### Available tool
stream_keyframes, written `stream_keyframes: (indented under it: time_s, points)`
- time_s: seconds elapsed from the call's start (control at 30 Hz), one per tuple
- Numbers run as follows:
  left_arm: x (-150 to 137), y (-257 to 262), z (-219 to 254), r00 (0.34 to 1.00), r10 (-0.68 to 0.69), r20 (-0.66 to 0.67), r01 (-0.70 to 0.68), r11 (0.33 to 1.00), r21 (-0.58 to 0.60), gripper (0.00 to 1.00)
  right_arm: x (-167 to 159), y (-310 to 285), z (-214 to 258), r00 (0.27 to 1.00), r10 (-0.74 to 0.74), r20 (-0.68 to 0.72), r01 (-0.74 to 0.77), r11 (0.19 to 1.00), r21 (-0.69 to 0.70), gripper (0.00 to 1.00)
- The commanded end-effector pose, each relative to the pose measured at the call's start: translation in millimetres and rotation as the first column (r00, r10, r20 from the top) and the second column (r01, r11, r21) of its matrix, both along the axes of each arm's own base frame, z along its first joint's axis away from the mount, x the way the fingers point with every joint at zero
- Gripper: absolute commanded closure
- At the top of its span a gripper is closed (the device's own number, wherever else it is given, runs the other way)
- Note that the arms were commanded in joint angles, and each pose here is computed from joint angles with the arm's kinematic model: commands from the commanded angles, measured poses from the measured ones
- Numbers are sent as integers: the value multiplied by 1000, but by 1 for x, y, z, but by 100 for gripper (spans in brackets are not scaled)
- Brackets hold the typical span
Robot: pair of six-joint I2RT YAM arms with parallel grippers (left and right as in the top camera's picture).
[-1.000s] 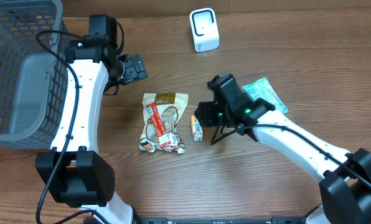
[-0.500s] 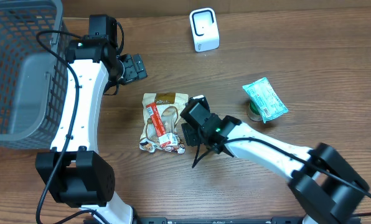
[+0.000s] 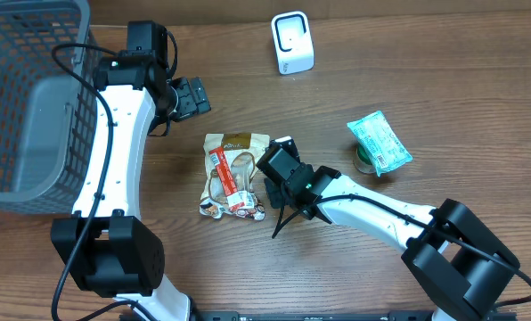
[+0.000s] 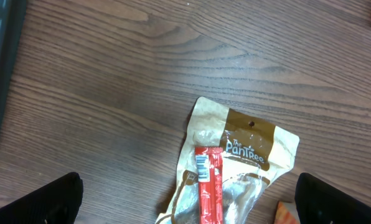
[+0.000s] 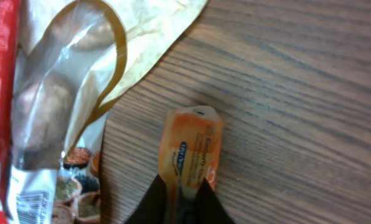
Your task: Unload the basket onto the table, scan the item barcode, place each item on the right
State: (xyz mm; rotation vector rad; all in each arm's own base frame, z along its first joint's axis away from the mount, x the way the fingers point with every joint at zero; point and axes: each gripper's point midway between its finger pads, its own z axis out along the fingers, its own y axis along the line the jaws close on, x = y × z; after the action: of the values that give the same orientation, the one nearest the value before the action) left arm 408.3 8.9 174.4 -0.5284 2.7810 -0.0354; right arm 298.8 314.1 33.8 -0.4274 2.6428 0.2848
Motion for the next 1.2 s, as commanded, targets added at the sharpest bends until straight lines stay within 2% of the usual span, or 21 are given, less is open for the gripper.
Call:
stream_keyframes:
  time_s: [0.0, 0.03, 0.1, 0.23, 0.27, 0.33, 0.37, 0.4, 0.5, 0.73, 0.87, 1.0, 1.17]
  points:
    - [2, 2, 10, 999, -17, 28, 17, 1000, 10, 0, 4, 5, 5, 1000, 1, 23, -1, 1000, 9, 45]
    - [2, 2, 10, 999, -17, 28, 17, 1000, 10, 1, 5, 6, 5, 1000, 0, 26, -1, 1000, 12, 39]
    - [2, 2, 10, 999, -17, 28, 16, 1000, 10, 0, 8, 7, 7, 999, -3, 37, 2, 1000, 18, 34]
    - [2, 2, 10, 999, -17, 28, 17, 1000, 10, 0, 17, 7, 12, 996, -24, 85, 22, 1000, 21, 34]
    - [2, 2, 10, 999, -17, 28, 17, 1000, 10, 0, 19, 8, 13, 995, -27, 94, 25, 999, 24, 37]
    - [2, 2, 10, 999, -17, 28, 17, 1000, 10, 0, 21, 10, 15, 994, -28, 104, 25, 999, 37, 51]
    - [2, 2, 10, 999, -17, 28, 17, 1000, 10, 0, 22, 11, 16, 994, -29, 108, 25, 999, 41, 53]
    - [2, 2, 10, 999, -17, 28, 17, 1000, 10, 0, 23, 12, 17, 993, -30, 113, 25, 999, 47, 52]
    - [2, 2, 10, 999, -17, 28, 17, 1000, 10, 0, 29, 17, 27, 990, -28, 136, 19, 997, 69, 34]
    - [2, 2, 10, 999, -17, 28, 17, 1000, 10, 0, 47, 10, 88, 982, -40, 185, 24, 996, 91, 31]
    - [2, 2, 10, 999, -17, 28, 17, 1000, 10, 0, 60, -19, 125, 979, -100, 180, 86, 993, 84, 31]
    - [2, 2, 10, 999, -17, 28, 17, 1000, 10, 0, 70, -74, 153, 973, -173, 152, 171, 985, 28, 32]
    - [2, 2, 10, 999, -17, 28, 17, 1000, 10, 0, 71, -146, 152, 976, -195, 94, 205, 973, -111, 36]
